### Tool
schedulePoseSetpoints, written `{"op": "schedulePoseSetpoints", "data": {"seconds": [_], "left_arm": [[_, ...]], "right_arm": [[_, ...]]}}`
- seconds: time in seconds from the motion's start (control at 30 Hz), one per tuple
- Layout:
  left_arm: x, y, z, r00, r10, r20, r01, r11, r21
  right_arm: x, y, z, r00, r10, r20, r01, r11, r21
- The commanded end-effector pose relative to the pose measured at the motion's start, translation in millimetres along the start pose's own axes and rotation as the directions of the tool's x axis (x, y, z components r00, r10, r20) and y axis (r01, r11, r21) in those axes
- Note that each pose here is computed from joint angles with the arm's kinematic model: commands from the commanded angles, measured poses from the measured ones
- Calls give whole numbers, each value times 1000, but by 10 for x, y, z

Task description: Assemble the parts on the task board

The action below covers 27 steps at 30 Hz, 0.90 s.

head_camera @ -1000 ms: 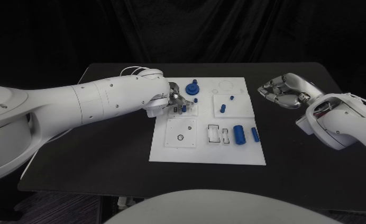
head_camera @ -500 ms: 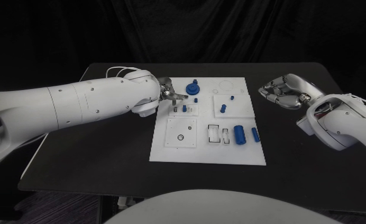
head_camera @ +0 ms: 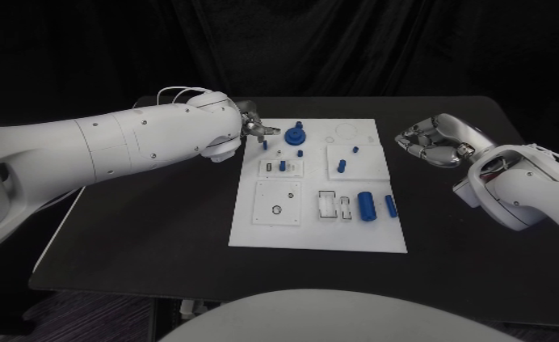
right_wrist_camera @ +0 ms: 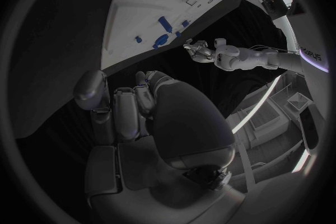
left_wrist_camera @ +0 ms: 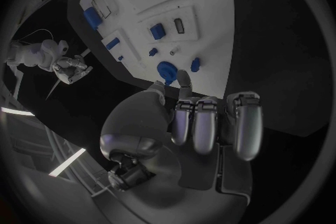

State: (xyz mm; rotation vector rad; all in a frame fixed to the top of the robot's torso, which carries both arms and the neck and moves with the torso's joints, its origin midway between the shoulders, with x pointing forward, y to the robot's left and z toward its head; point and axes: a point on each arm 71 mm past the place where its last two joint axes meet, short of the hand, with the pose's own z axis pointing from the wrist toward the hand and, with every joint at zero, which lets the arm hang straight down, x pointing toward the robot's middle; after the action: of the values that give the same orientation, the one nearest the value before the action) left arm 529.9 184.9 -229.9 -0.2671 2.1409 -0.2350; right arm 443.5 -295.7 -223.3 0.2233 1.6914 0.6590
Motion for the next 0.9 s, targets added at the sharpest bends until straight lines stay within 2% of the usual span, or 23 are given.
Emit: {"op": "schedulePoseSetpoints", "data": {"seconds": [0.03,0.33,0.9], "left_arm": [[-11,19,74,997,49,-53,-51,998,-27],[-48,65,229,997,57,-59,-61,996,-58],[-8,64,302,995,63,-76,-67,997,-44]], "right_arm": [[12,7,-2,1000,0,7,0,1000,-5],[10,19,-13,1000,3,15,-2,1000,-14],[18,2,-28,1000,3,9,-3,1000,-6]]}}
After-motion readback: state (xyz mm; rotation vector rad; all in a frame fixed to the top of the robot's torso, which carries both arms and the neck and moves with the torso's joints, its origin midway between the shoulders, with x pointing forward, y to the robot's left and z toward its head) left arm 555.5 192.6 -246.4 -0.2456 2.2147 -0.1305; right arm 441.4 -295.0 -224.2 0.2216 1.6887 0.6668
